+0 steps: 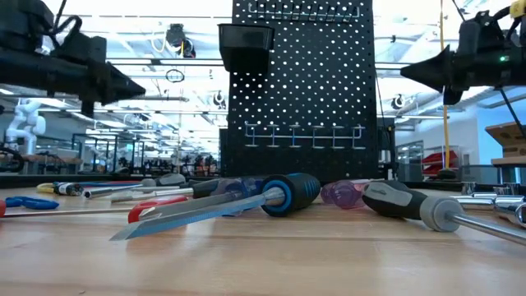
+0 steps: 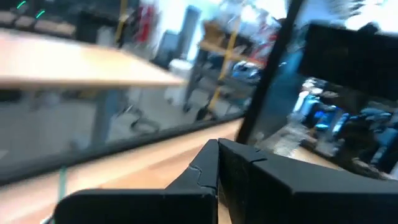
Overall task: Hang tools onto peg board
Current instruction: Put the socket in the black bin on the peg board
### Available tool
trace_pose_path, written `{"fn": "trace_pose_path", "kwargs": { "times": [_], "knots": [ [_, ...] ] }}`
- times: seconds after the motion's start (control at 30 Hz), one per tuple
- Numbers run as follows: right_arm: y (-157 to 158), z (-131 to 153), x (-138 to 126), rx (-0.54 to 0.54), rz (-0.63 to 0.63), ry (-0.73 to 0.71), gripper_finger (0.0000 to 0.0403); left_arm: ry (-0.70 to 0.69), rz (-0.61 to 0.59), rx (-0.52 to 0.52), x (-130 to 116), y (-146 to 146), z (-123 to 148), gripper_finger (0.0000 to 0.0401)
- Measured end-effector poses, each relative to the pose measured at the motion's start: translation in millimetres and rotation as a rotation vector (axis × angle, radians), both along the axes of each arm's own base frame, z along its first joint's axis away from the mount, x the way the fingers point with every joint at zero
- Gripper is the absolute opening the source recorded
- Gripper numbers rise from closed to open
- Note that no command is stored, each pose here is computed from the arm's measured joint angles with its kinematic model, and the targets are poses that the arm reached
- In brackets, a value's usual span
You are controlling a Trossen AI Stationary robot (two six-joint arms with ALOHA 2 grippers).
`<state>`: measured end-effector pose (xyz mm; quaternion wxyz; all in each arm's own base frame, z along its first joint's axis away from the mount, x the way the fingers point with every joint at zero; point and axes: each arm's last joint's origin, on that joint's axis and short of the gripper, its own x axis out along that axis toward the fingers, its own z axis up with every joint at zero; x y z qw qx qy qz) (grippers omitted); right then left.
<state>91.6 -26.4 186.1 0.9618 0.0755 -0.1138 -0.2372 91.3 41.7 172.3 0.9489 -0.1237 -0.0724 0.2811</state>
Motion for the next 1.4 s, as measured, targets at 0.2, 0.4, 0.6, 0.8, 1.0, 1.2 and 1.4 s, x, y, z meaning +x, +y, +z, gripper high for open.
{"fn": "trace_pose_path", "kwargs": {
  "times": [0.2, 0.4, 0.6, 0.8, 1.0, 1.2, 1.4],
  "knots": [
    [0, 5, -1, 0.020, 0.001, -0.074, 0.0004, -0.046, -0.078, 0.150, -1, -3, 18, 0.0009],
    [1, 10, -2, -0.027, 0.016, -0.097, 0.0042, -0.030, -0.128, 0.285, -2, -6, 44, 0.0010],
    [0, 11, 2, -0.026, 0.016, -0.076, 0.0089, 0.073, -0.133, 0.336, 7, -3, 50, 0.0059],
    [-1, 39, 8, -0.068, 0.005, -0.033, 0.0115, 0.109, -0.151, 0.295, 19, 2, 46, 0.0119],
    [-5, 57, 30, -0.046, 0.013, 0.177, 0.0118, 0.247, -0.220, 0.227, 28, 4, 58, 0.0127],
    [-9, 64, 58, 0.025, 0.063, 0.381, 0.0118, 0.391, -0.254, 0.150, 36, 6, 73, 0.0127],
    [-3, 80, 82, 0.171, 0.295, 0.496, 0.0118, 0.430, -0.347, 0.140, 43, 2, 69, 0.0127]
  ]
}}
